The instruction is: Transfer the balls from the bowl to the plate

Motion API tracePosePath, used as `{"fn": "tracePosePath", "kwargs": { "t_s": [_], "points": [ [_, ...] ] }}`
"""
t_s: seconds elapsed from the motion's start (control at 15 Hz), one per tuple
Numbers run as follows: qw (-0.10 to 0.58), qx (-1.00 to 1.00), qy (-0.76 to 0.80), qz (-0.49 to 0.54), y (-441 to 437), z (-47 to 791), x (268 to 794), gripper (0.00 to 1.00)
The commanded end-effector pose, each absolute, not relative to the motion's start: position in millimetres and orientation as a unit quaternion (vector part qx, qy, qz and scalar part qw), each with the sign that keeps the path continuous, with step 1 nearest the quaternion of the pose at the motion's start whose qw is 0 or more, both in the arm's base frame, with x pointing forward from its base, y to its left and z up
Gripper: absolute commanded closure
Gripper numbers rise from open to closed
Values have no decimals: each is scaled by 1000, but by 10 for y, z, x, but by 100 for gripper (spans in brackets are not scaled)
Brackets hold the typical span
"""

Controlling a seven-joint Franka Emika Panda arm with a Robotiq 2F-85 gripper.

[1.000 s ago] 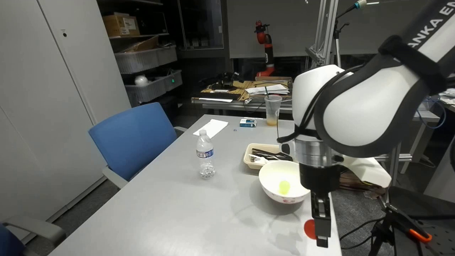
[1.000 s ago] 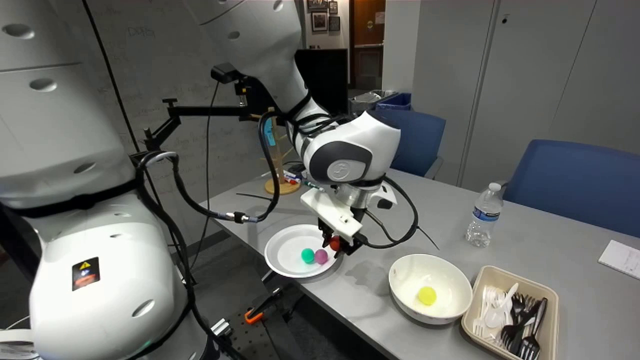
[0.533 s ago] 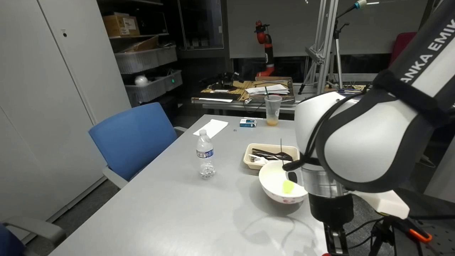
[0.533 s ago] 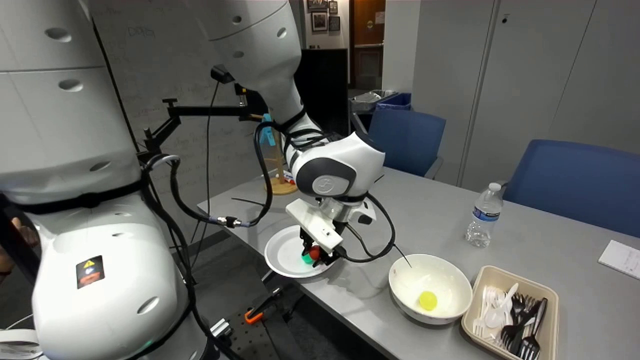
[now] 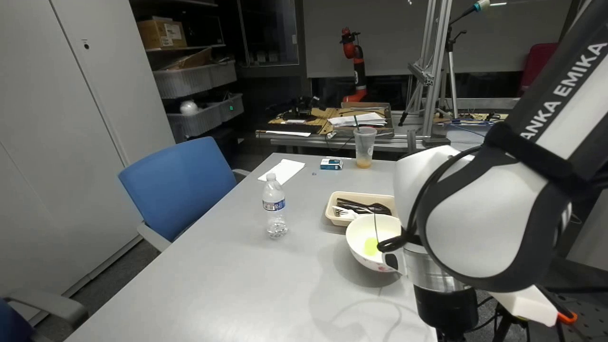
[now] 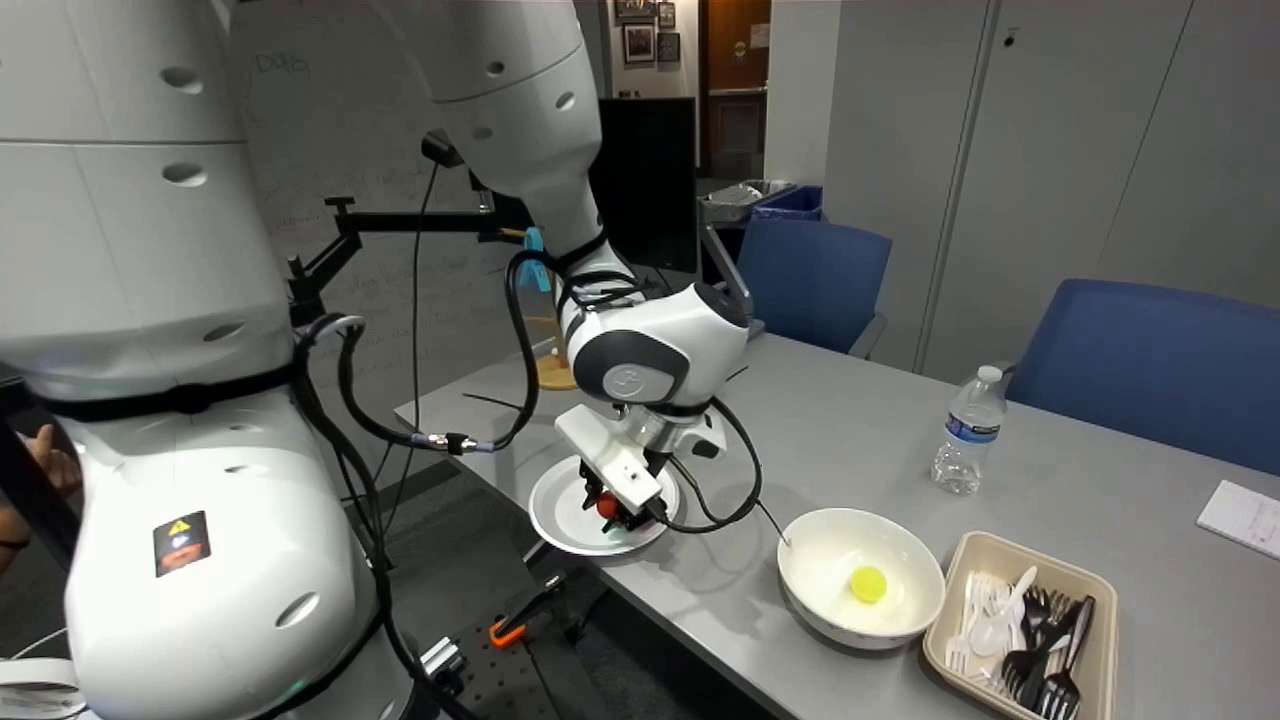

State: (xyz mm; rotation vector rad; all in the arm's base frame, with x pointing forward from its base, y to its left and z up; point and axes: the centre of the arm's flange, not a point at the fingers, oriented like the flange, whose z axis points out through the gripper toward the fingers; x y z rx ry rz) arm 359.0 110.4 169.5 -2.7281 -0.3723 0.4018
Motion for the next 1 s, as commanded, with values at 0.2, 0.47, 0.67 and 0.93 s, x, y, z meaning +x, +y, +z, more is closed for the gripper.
{"fn": "tracePosePath", "kwargs": {
  "t_s": [0.2,0.47,0.67,0.93],
  "points": [
    [179,-965,-139,133,1152,1659,3609,4],
    [159,-968,-139,132,1076,1863,3678,0],
    [117,-973,-159,121,971,2107,3732,0],
    [62,-979,-177,84,820,2485,3800,0]
  ]
}}
